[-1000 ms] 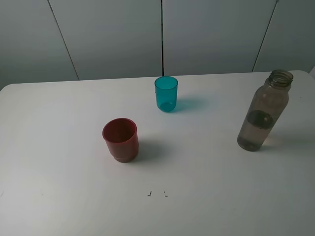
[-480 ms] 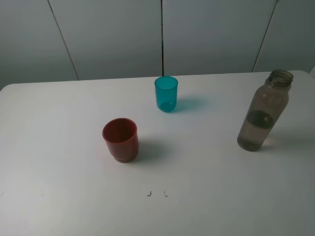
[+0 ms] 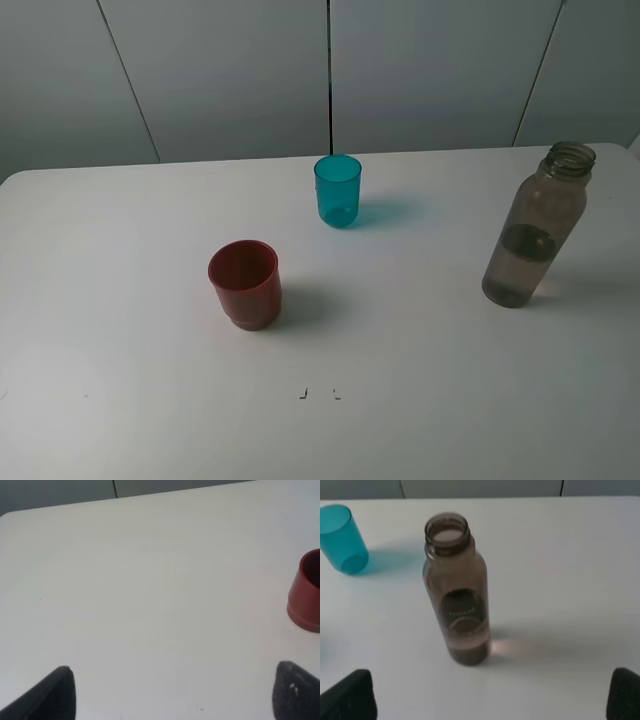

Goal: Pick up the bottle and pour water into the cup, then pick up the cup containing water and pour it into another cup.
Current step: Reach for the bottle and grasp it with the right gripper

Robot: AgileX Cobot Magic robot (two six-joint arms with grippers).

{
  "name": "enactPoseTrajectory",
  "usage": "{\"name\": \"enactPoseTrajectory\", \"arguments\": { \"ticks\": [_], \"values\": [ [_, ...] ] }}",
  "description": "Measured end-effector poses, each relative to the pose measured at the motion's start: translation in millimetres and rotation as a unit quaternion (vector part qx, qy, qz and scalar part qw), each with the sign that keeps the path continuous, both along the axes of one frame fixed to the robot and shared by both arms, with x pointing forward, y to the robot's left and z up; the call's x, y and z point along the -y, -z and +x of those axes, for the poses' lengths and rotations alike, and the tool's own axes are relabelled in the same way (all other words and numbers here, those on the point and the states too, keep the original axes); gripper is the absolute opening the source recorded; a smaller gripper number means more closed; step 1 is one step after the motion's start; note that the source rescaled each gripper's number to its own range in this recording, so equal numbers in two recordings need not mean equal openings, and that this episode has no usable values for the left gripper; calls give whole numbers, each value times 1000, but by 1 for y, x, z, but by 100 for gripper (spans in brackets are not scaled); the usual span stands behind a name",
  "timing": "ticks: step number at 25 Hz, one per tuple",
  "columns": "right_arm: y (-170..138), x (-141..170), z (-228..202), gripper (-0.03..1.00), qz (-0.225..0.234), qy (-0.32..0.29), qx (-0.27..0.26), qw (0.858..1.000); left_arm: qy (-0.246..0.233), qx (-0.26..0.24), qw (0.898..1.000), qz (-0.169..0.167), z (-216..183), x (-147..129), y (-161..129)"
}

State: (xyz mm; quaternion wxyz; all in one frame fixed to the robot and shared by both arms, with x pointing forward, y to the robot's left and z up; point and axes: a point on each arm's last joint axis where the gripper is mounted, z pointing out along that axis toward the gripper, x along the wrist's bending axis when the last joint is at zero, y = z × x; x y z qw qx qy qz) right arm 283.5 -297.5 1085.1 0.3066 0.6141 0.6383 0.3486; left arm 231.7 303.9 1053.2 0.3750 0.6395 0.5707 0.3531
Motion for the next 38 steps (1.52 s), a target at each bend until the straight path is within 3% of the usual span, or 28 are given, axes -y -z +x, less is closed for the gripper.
{"name": "enactPoseTrajectory", "arguments": {
  "ticks": [7, 13, 24, 34, 38],
  "values": [
    [5, -12, 54, 100, -6, -24, 3, 1000, 0, 0, 1000, 0, 0, 0, 0],
    [51, -22, 82, 100, 14, -41, -34, 999, 0, 0, 1000, 0, 0, 0, 0],
    [122, -25, 95, 100, 14, -31, -135, 990, -2, 0, 1000, -3, 0, 0, 0],
    [163, -23, 97, 100, 18, -14, -98, 995, -2, 0, 1000, -3, 0, 0, 0],
    [176, -22, 96, 100, 3, -20, -114, 993, -2, 0, 1000, -3, 0, 0, 0]
  ]
}}
